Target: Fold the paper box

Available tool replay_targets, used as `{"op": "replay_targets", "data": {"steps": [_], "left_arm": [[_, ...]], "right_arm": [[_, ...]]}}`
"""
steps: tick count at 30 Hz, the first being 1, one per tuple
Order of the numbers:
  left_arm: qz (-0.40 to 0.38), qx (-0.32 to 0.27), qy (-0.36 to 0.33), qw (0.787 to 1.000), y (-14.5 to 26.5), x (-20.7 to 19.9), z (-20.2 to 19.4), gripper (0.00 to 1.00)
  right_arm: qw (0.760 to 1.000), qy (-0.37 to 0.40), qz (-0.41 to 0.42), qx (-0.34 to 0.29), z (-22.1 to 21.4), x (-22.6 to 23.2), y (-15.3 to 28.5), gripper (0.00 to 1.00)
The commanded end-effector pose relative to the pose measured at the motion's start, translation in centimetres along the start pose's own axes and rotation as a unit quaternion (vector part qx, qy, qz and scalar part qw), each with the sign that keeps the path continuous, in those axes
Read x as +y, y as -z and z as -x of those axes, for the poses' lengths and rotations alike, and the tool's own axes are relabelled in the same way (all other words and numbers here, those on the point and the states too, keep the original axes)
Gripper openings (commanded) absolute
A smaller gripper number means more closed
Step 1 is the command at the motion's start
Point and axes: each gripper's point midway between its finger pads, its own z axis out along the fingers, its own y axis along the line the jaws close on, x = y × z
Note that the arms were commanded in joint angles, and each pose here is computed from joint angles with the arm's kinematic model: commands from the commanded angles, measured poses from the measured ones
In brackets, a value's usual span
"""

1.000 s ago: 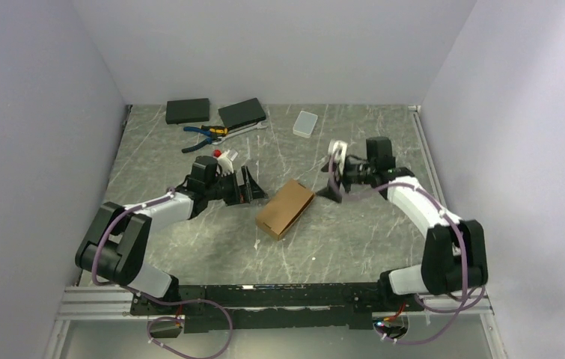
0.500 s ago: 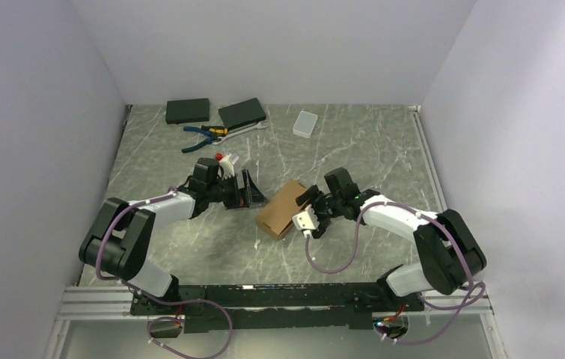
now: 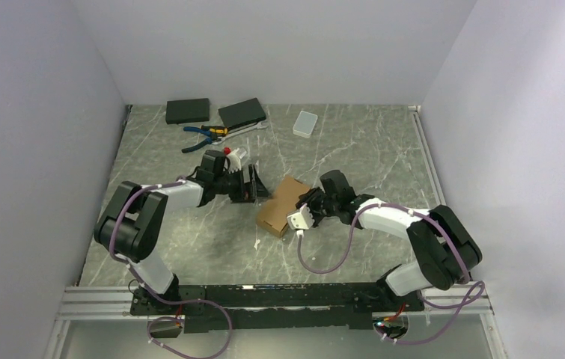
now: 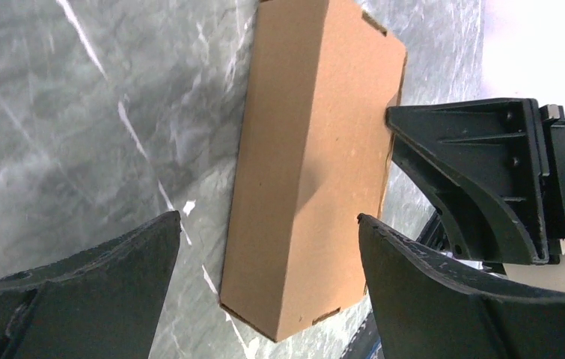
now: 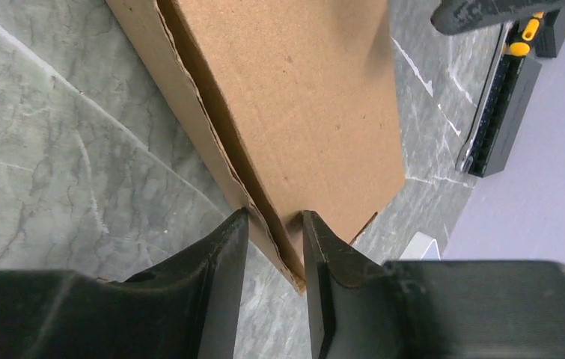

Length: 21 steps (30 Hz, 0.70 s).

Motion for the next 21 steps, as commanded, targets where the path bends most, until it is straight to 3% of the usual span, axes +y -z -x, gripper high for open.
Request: {"op": "replay_targets", "data": {"steps": [1, 4, 7, 10, 13, 17, 21], "left_arm": [[-0.032, 0.002, -0.039, 0.999, -0.4, -1.7, 1.7, 0.93], [-0.019, -0.004, -0.049, 0.999, -0.4, -1.6, 2.5, 0.93], [-0.008, -0.017, -0.060, 0.998, -0.3, -1.8, 3.8, 0.93], [-0.010, -0.026, -0.066, 0.997, -0.6, -2.2, 5.0, 0.90], [-0.013, -0.019, -0.060, 0.998, -1.8, -1.8, 5.6, 0.87], [-0.015, -0.006, -0.046, 0.999, -3.3, -1.2, 5.9, 0.86], [-0.018, 0.004, -0.039, 0.999, -4.3, -0.8, 5.7, 0.85]], "right_arm": [[1.000, -0.006, -0.021, 0.005, 0.1, -1.1, 0.3, 0.37], [0.996, -0.074, -0.039, -0.014, 1.2, -2.5, 1.5, 0.53], [0.981, -0.177, -0.055, -0.053, 1.9, -4.2, 3.9, 0.55], [0.955, -0.277, -0.072, -0.082, 1.3, -5.2, 5.9, 0.38], [0.923, -0.372, -0.063, -0.074, -0.5, -4.2, 6.8, 0.00], [0.910, -0.411, 0.029, -0.044, -1.5, 0.0, 5.6, 0.00], [0.896, -0.440, 0.055, -0.013, -2.8, 1.0, 3.8, 0.00]]}}
